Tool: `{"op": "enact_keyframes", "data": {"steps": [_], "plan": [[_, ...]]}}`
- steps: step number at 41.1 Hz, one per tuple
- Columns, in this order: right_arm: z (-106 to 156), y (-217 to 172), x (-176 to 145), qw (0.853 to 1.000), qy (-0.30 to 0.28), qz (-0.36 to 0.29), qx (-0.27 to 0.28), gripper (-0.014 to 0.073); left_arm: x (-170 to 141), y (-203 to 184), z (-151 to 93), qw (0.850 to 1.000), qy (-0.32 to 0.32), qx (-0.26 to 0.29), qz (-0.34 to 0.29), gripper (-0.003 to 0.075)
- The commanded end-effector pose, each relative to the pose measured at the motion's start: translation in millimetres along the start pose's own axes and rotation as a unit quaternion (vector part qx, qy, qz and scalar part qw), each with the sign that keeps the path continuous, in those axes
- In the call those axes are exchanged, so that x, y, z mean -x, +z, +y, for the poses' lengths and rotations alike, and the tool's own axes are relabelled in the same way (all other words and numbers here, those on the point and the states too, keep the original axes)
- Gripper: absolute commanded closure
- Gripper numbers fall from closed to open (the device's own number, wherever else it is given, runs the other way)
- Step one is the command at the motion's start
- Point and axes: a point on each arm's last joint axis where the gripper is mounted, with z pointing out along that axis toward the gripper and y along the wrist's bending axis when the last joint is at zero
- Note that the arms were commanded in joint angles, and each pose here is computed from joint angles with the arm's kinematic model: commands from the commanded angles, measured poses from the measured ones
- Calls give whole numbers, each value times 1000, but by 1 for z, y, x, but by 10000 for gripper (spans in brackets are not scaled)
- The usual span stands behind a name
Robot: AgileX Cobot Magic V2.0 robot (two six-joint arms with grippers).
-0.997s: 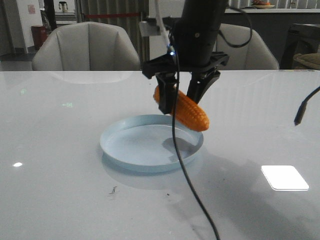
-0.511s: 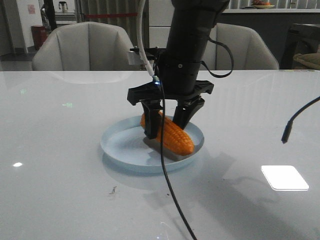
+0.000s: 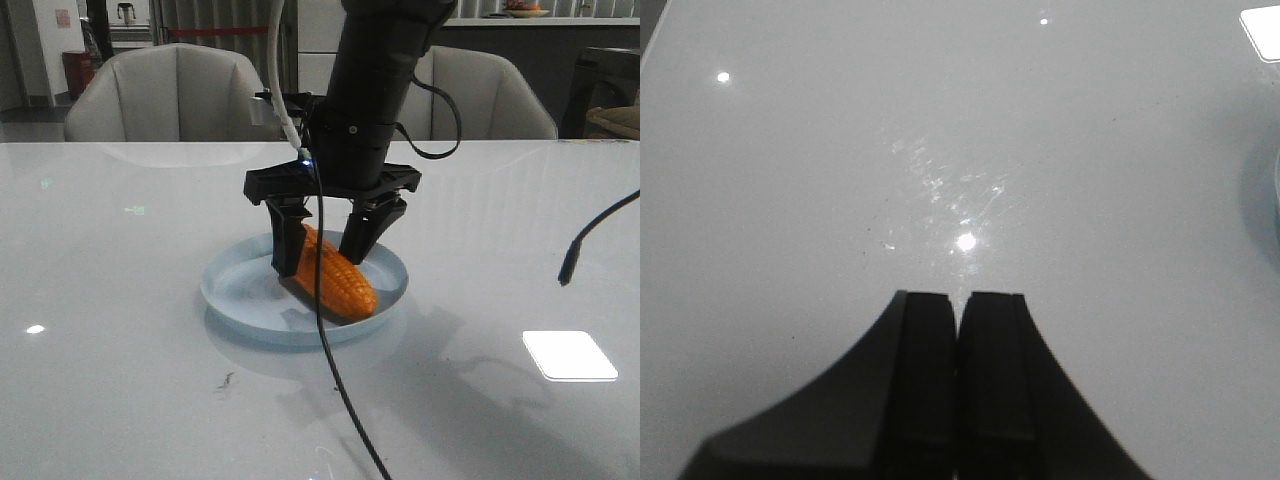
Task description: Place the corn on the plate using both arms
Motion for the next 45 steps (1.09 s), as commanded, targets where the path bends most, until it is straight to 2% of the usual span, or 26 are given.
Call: {"op": "enact_keyframes", "data": {"steps": [1, 6, 14, 21, 29, 34, 40, 45], "plan": [[8, -43, 13, 999, -6, -43, 12, 22, 15, -7, 1, 998, -5, 0, -55, 632], [9, -64, 23, 998, -16, -53, 8, 22, 15, -7, 1, 998, -5, 0, -55, 632], [11, -133, 43, 990, -48, -126, -38, 22, 15, -7, 1, 998, -5, 0, -55, 632], [-5, -203, 35, 981, -15, -183, -67, 22, 15, -7, 1, 998, -5, 0, -55, 632], [-40, -282, 3, 966, 33, -235, -99, 22, 15, -7, 1, 998, -5, 0, -55, 632], [-59, -331, -26, 951, 58, -273, -130, 22, 15, -7, 1, 998, -5, 0, -55, 632], [-71, -381, -63, 933, 67, -311, -171, 22, 17, -7, 1, 998, -5, -1, -63, 632], [-78, -403, -99, 921, 86, -322, -202, 22, 17, -7, 1, 998, -5, -1, -66, 632]]}}
